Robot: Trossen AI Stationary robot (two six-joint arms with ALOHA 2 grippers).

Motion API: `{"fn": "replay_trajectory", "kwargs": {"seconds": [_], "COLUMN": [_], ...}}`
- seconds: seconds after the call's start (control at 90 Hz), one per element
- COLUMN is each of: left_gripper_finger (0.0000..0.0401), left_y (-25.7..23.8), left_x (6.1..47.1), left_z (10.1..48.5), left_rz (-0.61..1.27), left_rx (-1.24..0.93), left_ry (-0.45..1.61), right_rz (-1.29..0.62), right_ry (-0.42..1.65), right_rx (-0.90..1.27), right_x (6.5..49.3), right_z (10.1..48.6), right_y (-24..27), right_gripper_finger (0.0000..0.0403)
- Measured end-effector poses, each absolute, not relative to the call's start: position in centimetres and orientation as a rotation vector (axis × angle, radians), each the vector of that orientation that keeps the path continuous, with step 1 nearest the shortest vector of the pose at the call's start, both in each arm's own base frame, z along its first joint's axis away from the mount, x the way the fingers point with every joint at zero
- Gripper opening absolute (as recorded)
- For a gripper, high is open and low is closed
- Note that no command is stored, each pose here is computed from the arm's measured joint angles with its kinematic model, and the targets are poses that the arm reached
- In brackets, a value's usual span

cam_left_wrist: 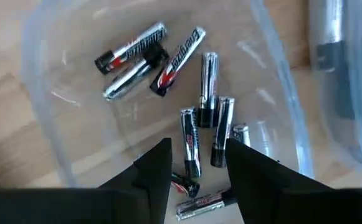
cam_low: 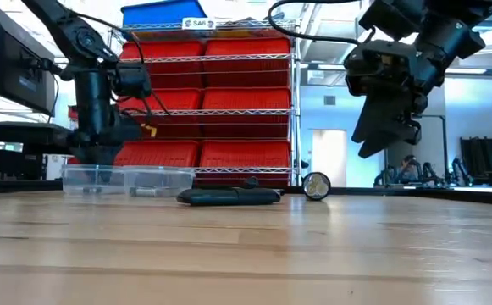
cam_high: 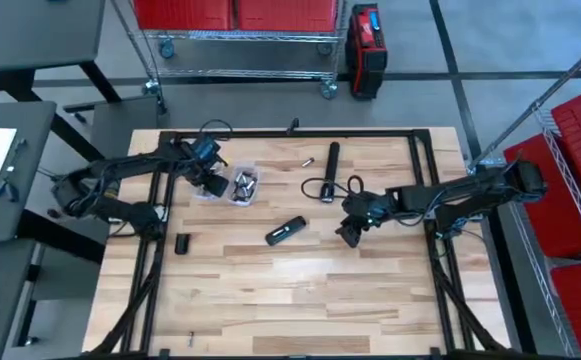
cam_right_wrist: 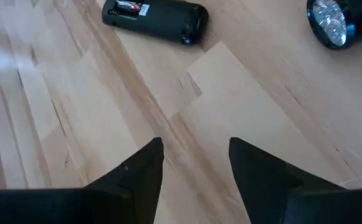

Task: Insert battery
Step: Insert the silver battery into the remote control battery compartment

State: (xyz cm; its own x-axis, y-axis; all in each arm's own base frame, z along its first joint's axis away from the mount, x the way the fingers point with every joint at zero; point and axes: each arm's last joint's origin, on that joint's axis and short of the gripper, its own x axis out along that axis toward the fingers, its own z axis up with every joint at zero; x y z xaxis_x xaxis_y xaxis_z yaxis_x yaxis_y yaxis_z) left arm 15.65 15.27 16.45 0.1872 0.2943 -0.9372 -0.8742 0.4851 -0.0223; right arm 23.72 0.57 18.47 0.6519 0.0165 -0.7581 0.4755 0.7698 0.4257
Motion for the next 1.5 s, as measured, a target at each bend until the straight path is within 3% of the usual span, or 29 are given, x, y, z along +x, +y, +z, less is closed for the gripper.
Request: {"fn": "replay_trajectory", "kwargs": {"seconds": [0.322, 0.578, 0.678, 0.878, 1.189, 1.5], "left_gripper_finger": [0.0121, 0.0040, 0.0036, 0.0006, 0.0000, 0.0002], "left_y": [15.9, 15.9, 15.9, 16.3, 17.7, 17.4], "left_x": [16.5, 16.4, 16.4, 17.2, 19.0, 18.6], "left_z": [13.8, 13.8, 13.9, 16.0, 22.1, 22.5], "left_rz": [0.870, 0.854, 0.855, 0.806, 0.785, 0.763], "left_rx": [-0.692, -0.681, -0.684, -0.646, -0.532, -0.514], "left_ry": [1.192, 1.211, 1.225, 1.310, 1.194, 1.282], "right_rz": [-0.300, -0.297, -0.297, -0.296, -0.296, -0.294], "right_ry": [0.828, 0.833, 0.833, 0.834, 0.838, 0.838], "right_rx": [0.700, 0.694, 0.691, 0.690, 0.689, 0.686], "right_x": [23.7, 23.7, 23.7, 23.7, 23.7, 23.7], "right_z": [18.5, 18.5, 18.5, 18.4, 18.4, 18.4], "right_y": [0.7, 0.8, 0.7, 0.7, 0.7, 0.8], "right_gripper_finger": [0.0175, 0.0175, 0.0175, 0.0175, 0.0175, 0.0175]}}
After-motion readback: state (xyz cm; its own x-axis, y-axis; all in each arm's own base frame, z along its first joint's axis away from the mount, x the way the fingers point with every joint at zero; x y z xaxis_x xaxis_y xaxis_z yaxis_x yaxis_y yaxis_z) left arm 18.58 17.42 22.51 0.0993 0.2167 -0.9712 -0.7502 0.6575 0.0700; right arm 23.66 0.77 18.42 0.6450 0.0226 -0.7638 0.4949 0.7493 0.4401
